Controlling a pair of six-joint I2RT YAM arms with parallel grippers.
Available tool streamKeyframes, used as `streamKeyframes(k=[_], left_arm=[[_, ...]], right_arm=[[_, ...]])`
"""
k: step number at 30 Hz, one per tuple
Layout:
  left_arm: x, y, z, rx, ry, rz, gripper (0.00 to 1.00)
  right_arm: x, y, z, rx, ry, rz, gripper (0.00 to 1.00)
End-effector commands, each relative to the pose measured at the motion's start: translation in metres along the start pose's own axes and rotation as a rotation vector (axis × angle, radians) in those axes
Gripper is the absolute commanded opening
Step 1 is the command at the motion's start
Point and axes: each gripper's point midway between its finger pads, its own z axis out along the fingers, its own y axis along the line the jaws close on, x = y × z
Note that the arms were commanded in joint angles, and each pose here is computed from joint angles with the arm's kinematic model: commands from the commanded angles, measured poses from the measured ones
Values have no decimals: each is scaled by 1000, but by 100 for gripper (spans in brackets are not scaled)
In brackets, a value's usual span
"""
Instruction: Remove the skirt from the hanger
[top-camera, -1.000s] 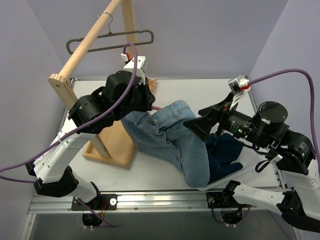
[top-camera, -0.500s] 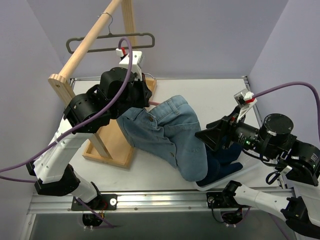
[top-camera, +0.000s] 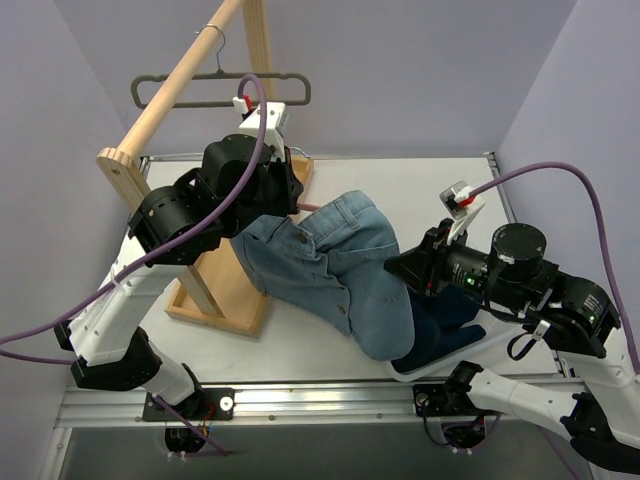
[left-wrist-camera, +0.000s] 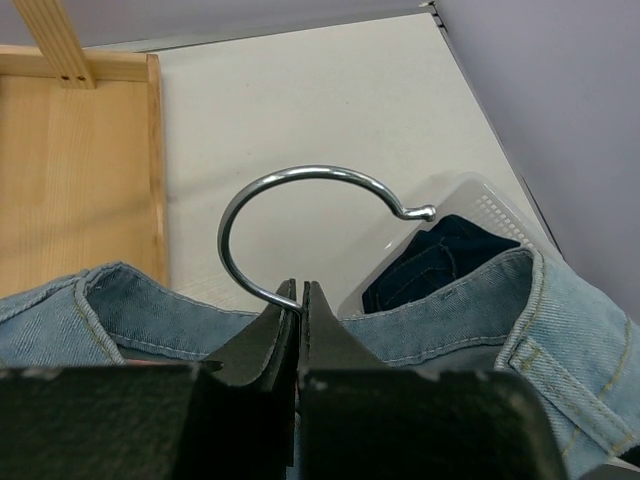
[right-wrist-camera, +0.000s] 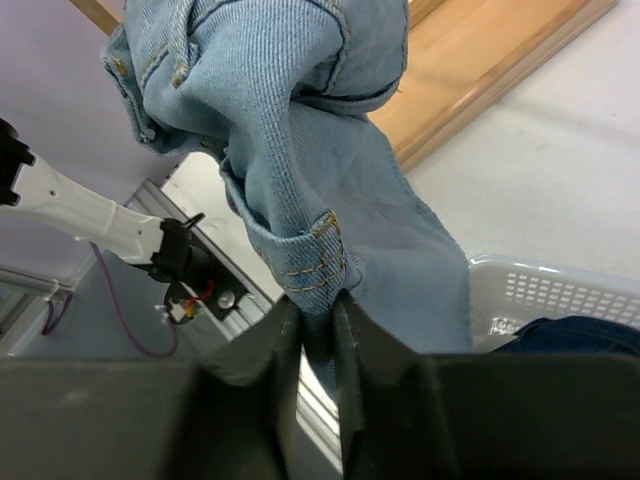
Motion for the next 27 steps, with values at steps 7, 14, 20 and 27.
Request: streamKeyframes(k=[7,14,20,27], left_arm=[[-35,-1,-20,24,-124,-60,2],[-36,15,-20,-55,-140,-32,2],[-41,26,-26,-99,-167,-51,2],[-48,27,-27,-107,-193,-67,2]], right_arm=[[-12,-8,-15,55,-59,6,0],[-26,-27,-54,179,-158,62,0],[-31,-33,-94,216,-223,98,0],[-45,-21,-136,132,-357,142,0]])
